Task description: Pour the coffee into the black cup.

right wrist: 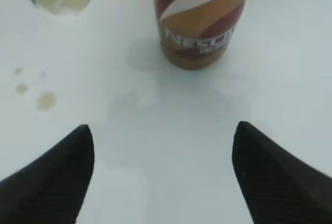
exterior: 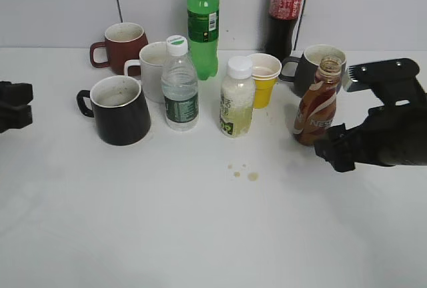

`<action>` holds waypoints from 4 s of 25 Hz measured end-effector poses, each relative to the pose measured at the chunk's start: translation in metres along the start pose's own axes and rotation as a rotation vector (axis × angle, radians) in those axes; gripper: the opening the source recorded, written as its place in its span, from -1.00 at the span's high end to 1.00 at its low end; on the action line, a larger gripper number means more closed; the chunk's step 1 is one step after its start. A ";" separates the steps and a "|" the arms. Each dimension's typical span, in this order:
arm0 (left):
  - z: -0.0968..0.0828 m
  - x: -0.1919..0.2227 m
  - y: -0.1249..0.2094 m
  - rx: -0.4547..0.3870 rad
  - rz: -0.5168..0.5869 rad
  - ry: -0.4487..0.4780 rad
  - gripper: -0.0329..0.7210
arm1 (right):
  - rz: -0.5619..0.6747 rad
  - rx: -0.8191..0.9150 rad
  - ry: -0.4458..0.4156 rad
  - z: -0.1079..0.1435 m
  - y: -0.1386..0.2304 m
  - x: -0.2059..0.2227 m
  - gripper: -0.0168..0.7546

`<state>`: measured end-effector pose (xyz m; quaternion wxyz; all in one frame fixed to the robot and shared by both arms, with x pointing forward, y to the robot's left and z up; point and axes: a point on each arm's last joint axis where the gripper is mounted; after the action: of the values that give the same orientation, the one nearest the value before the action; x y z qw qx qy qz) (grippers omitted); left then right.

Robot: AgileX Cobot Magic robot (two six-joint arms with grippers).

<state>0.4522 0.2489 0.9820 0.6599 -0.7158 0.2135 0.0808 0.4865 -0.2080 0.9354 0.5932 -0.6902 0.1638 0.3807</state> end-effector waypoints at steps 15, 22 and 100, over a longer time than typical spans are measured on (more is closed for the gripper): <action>-0.006 -0.168 -0.021 0.023 0.174 0.075 0.27 | -0.024 -0.062 -0.130 0.009 0.015 -0.172 -0.61; -0.004 -0.225 -0.014 0.037 0.076 0.102 0.27 | -0.044 -0.157 -0.084 0.003 0.062 -0.234 -0.59; 0.001 -0.242 0.016 -0.029 -0.004 -0.116 0.27 | -0.363 0.004 0.191 0.003 0.109 -0.275 -0.57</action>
<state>0.2286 0.2971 1.0633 0.6610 -0.7198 0.1721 0.1239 0.2311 -0.2932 1.0581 0.6352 -0.7402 0.0930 0.1999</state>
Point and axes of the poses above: a point on each arm's last joint axis where the gripper is mounted, x pointing out along that axis toward the gripper, z along the wrist's bending axis when the last joint is at zero, y = z × x, and after that the axes turned 3 degrees about -x, right-handed
